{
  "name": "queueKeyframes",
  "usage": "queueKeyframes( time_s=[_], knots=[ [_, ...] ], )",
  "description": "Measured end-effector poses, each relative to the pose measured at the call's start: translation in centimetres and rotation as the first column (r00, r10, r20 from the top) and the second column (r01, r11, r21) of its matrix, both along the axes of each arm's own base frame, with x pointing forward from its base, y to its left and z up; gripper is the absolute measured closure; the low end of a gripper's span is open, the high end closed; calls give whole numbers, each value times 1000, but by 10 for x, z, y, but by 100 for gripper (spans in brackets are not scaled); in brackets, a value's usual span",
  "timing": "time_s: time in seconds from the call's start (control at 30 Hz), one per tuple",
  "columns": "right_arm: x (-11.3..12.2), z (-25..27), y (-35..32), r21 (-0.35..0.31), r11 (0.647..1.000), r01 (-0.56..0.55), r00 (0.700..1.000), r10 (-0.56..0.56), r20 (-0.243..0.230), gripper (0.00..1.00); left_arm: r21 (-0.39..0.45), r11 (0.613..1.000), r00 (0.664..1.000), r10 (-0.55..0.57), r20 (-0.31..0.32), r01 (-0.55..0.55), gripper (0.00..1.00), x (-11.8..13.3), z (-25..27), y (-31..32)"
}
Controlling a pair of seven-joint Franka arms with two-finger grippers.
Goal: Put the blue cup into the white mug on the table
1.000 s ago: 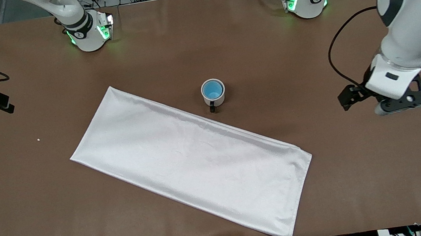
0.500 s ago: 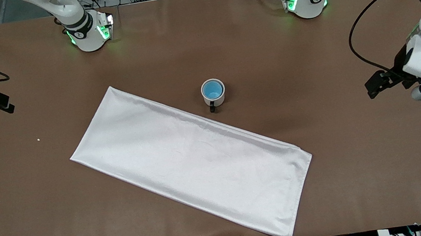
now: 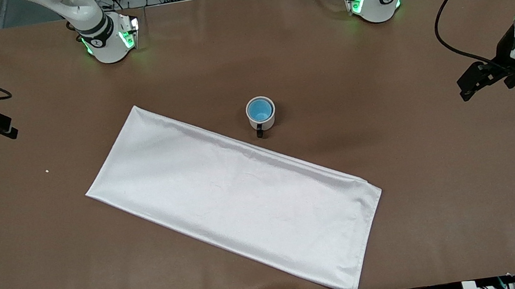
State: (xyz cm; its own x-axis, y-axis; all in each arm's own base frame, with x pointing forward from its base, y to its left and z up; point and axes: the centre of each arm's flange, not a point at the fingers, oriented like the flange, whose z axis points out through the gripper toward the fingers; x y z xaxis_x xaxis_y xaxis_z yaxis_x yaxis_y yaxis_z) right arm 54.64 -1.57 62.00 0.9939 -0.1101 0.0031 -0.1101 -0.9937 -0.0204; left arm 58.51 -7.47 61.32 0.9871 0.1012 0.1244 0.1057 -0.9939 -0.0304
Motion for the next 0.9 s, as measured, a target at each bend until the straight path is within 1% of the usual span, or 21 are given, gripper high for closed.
queueKeyframes(
  time_s=[0.17,0.47,0.67,0.9],
  knots=[
    [0,0,0,0,1000,0,1000,0,1,0,-22,999,999,-32,-3,32,0,0,1,4],
    [0,0,0,0,1000,-1,1000,1,1,0,-14,994,994,-105,-8,105,0,-6,7,1],
    [0,0,0,-1,1000,-1,1000,1,1,0,-9,991,991,-135,-27,135,0,-9,7,-1],
    [0,0,0,-1,1000,-1,1000,1,1,0,-8,990,989,-144,-37,144,0,-10,6,0]
  ],
)
